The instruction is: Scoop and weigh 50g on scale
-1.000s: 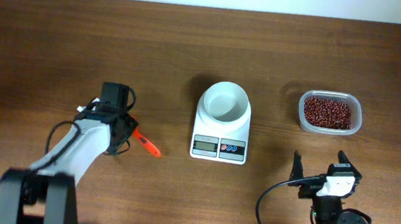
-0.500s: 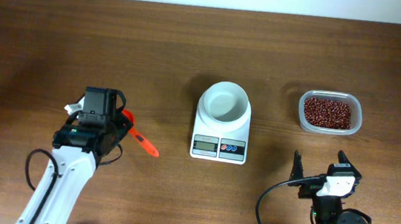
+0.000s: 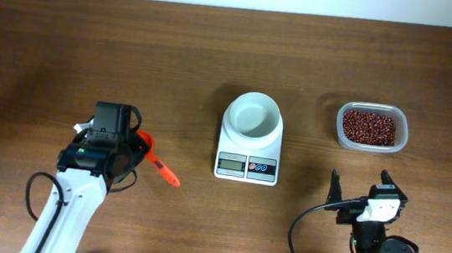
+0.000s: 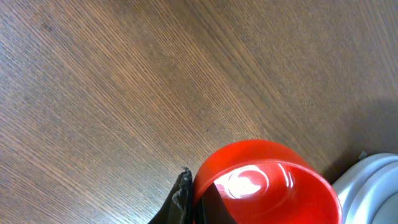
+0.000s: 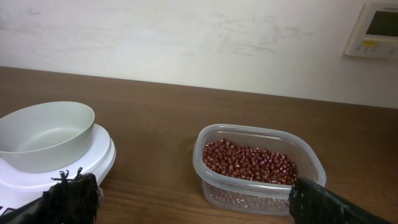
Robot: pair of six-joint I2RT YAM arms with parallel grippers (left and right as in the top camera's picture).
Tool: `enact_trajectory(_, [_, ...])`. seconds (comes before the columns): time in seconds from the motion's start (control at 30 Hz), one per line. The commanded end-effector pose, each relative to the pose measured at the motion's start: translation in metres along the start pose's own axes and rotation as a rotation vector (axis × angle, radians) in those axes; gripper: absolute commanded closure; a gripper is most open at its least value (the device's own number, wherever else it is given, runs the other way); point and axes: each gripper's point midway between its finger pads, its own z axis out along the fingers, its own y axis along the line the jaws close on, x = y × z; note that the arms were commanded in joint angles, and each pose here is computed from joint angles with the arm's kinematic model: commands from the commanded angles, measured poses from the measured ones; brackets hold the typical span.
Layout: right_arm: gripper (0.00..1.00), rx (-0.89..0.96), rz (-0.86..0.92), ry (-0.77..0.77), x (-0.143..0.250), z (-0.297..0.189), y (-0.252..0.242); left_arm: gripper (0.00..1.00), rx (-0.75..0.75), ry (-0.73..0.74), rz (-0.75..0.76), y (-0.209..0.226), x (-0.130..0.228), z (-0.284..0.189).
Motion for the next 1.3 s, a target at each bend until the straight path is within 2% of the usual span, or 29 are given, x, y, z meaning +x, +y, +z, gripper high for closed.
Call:
enact_trajectory(0.0, [0.01,-0.001,-0.004,0.0,0.002,0.0,0.001,1.0,0.0,0.008,0.014,0.003,0.003,-0.002])
enact_trajectory(0.17, [0.01,-0.001,-0.004,-0.001,0.002,0.0,0.001,1.0,0.0,0.008,0.015,0.005,0.004,-0.007])
enact_trajectory(0.57, [0.01,-0.001,-0.004,-0.001,0.002,0.0,0.001,1.0,0.109,-0.076,0.007,0.001,-0.001,-0.046])
enact_trajectory(1.27, [0.01,-0.001,-0.004,-0.001,0.002,0.0,0.001,1.0,0.103,-0.049,0.019,0.004,0.007,-0.047])
